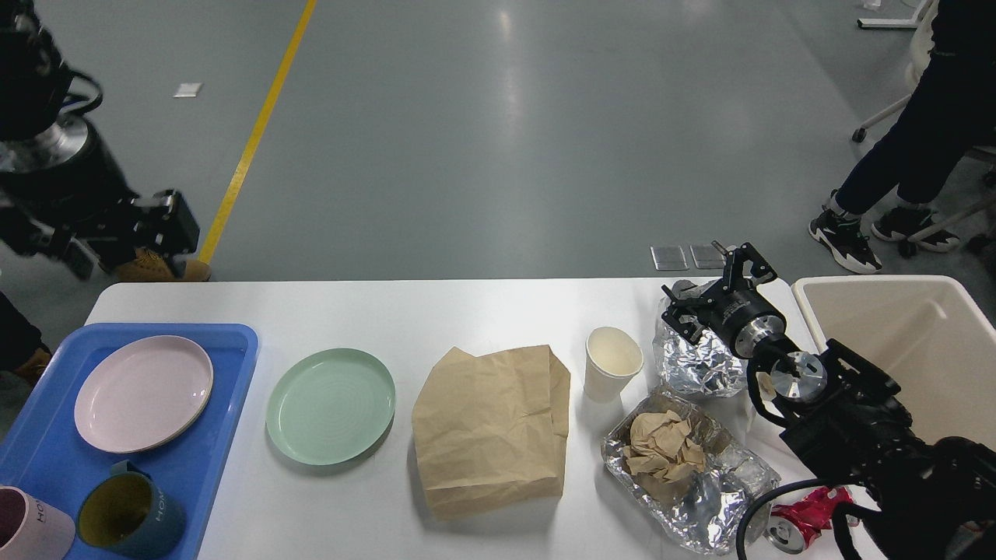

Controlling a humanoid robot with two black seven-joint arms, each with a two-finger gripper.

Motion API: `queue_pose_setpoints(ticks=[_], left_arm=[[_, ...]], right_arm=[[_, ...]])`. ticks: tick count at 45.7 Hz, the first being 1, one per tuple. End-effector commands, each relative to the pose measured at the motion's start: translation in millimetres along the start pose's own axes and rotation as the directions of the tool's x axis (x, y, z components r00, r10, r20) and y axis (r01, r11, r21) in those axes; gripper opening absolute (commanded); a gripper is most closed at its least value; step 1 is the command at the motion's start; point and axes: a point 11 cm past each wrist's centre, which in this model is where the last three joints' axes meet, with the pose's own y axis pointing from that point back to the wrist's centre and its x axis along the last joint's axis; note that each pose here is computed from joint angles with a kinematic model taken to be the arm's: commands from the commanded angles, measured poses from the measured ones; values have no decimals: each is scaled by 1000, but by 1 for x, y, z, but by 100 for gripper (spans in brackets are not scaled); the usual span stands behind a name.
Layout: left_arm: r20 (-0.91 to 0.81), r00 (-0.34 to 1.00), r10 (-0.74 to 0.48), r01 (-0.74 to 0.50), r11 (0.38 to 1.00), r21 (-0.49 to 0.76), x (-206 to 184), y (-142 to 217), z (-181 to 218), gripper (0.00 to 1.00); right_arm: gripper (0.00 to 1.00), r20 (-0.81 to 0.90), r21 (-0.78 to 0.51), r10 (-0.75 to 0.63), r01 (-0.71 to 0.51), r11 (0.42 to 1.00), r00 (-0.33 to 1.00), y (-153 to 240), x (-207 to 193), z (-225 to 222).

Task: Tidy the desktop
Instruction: 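Raise the left gripper away from the tray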

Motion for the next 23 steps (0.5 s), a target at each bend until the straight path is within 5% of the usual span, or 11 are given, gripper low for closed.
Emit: queue_pose_setpoints(ticks=[1, 14, 23], left_arm=[[52, 991, 126, -124, 991, -42, 9, 53, 40, 87], [81, 955, 286, -262, 940, -220, -3, 134, 84, 87], [52, 957, 285, -271, 945, -180, -6, 136, 68, 87]], right_arm=[[100, 0, 0, 0, 0, 1000, 1000, 0, 0, 0], [100, 0, 0, 0, 0, 1000, 1000, 0, 0, 0], [100, 0, 0, 0, 0, 1000, 1000, 0, 0, 0]])
